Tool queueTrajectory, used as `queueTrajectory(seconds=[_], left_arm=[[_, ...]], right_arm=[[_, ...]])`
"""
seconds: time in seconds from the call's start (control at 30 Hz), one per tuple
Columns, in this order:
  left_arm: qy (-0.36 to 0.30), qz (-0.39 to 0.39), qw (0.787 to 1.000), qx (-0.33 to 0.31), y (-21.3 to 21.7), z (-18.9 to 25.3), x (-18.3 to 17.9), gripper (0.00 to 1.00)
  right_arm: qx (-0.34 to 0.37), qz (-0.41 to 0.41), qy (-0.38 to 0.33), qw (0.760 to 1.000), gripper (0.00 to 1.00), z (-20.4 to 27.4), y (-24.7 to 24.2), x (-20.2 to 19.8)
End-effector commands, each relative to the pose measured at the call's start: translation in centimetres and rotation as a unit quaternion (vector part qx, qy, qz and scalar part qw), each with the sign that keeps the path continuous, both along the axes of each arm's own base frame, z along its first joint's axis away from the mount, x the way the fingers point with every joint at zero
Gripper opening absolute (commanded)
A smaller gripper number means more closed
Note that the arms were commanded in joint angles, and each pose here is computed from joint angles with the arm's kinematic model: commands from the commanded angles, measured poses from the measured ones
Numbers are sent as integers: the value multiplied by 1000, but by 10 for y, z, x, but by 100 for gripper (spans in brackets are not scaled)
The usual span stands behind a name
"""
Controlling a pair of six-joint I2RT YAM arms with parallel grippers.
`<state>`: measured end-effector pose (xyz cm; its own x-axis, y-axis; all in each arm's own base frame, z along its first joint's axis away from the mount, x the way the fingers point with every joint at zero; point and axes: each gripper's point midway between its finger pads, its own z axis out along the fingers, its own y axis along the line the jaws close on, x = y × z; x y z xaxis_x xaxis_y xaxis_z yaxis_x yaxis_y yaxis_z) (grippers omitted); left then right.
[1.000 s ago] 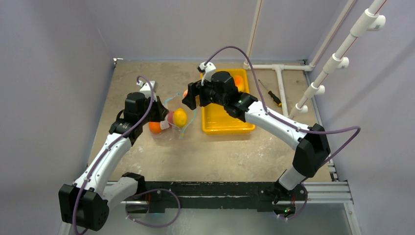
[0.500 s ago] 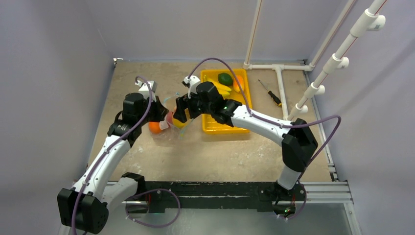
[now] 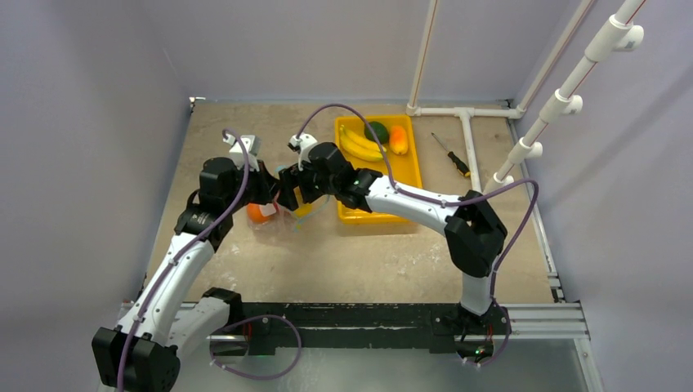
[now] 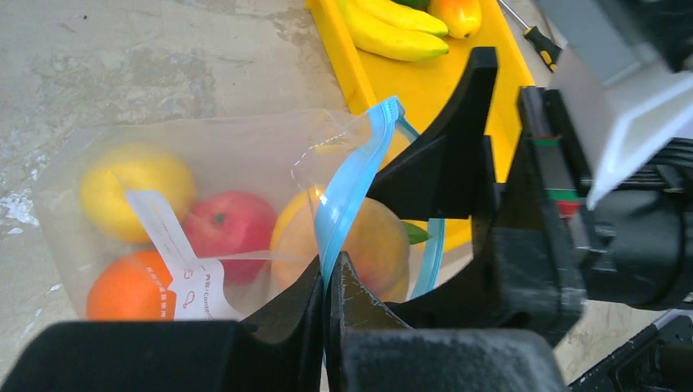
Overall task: Place the food in the zip-top bag and seal the zipper
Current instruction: Place the fake fruit in the zipper food storage bag.
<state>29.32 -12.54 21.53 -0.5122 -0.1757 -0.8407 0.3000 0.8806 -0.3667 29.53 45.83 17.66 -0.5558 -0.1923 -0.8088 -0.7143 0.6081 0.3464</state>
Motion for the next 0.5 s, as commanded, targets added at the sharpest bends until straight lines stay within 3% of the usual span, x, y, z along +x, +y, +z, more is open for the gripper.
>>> queueTrajectory(seconds=[0.0,0.2,0.47], left_arm=[[-41,-41,998,-18,-14,18,-2,0],[-45,-53,997,-24,-18,21,-3,0],[-43,-52,997,-23,-18,19,-3,0]], right_arm=[[44,-9,-22,999,54,31,18,6],[48,-69,-15,996,59,26,16,23],[65,-111,10,992,86,25,22,34]])
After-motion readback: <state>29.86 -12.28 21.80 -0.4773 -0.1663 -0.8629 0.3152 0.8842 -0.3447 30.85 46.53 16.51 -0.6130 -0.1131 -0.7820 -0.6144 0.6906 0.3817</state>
